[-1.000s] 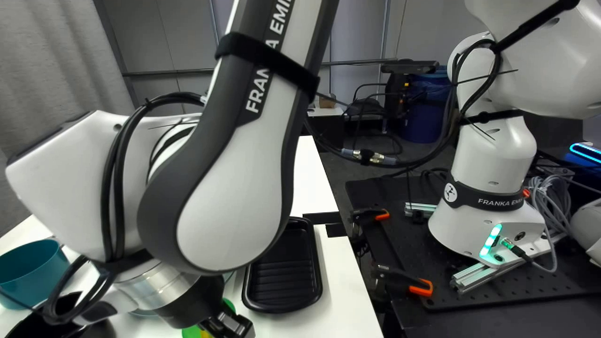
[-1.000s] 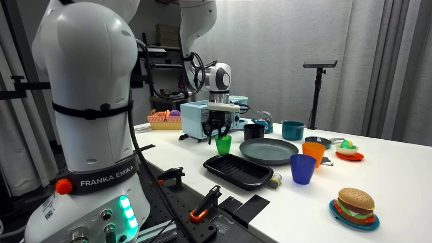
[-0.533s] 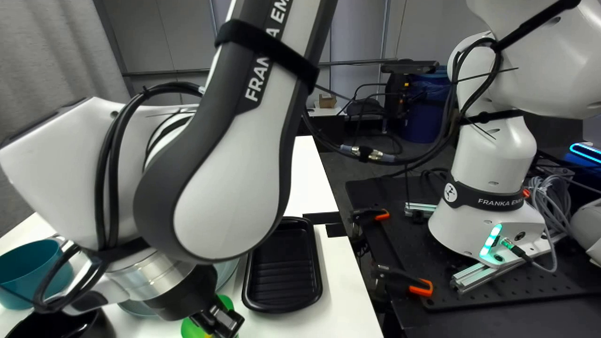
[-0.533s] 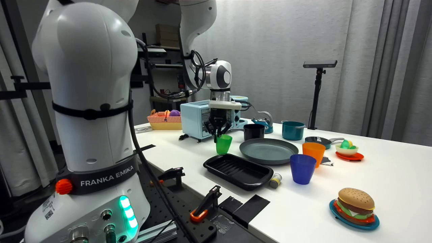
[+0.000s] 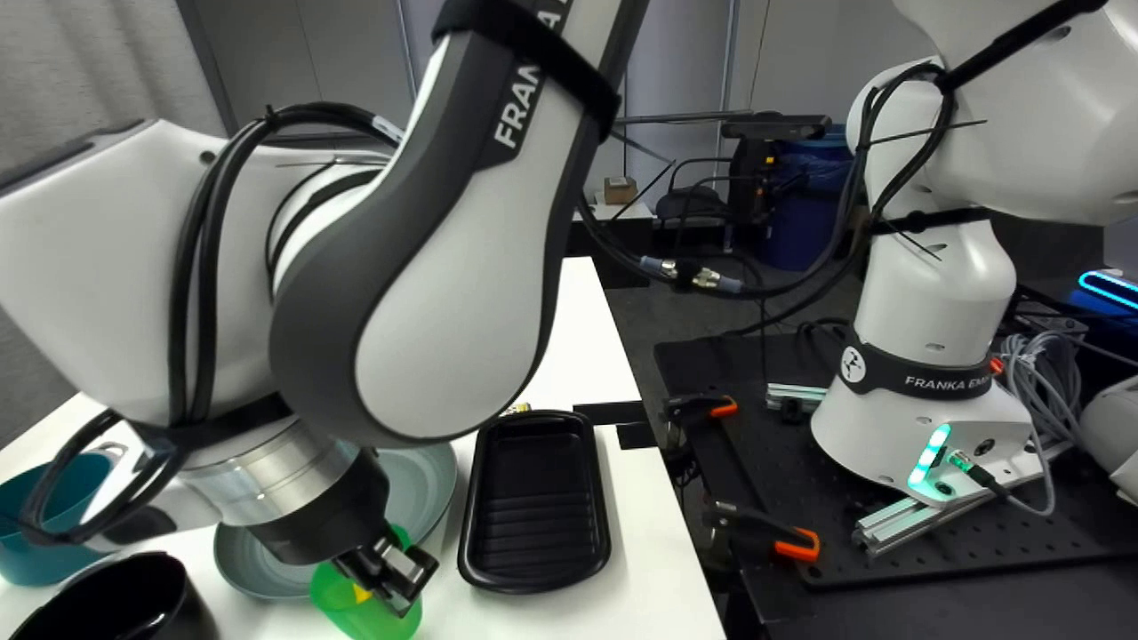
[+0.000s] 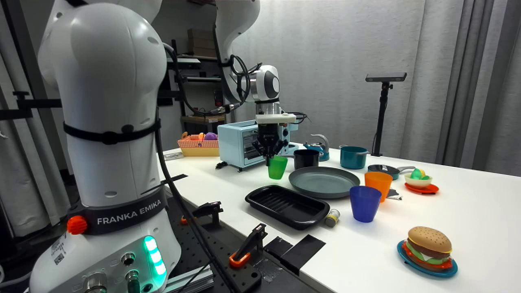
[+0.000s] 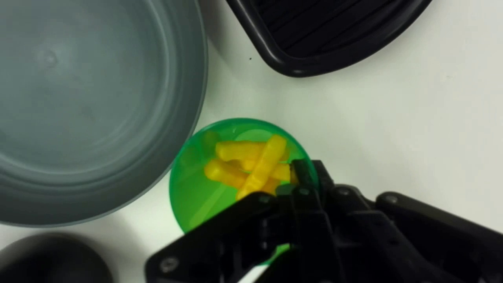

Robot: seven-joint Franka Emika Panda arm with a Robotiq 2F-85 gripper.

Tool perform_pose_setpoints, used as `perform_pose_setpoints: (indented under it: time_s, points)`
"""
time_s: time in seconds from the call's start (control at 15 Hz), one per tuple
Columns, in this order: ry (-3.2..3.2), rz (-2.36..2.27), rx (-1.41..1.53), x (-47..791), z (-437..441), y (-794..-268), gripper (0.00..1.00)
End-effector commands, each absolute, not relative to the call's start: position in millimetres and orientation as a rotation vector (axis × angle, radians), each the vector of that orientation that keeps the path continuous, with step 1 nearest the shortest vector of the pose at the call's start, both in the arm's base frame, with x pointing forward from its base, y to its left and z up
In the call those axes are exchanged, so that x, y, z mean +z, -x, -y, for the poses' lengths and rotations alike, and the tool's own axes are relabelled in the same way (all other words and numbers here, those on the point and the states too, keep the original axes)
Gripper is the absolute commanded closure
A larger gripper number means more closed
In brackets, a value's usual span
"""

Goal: Pour the fries out of the green cup and onto the grey plate

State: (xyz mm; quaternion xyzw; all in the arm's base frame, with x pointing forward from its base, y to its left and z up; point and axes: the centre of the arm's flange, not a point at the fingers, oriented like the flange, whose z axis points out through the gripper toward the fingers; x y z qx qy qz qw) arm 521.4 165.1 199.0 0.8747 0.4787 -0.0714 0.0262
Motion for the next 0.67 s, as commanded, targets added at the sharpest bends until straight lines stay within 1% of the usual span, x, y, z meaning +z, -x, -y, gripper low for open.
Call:
perform_pose_setpoints:
  time_s: [0.0,0.27,0.6]
  points:
    - [-2.645,-1.449,-0.120,227,-166,-522,0.99]
    - [-2.626,-1.425,-0.004,257,-167,-539,0.99]
    - [-2.647,-1.346,0.184,284,-152,-574,0.99]
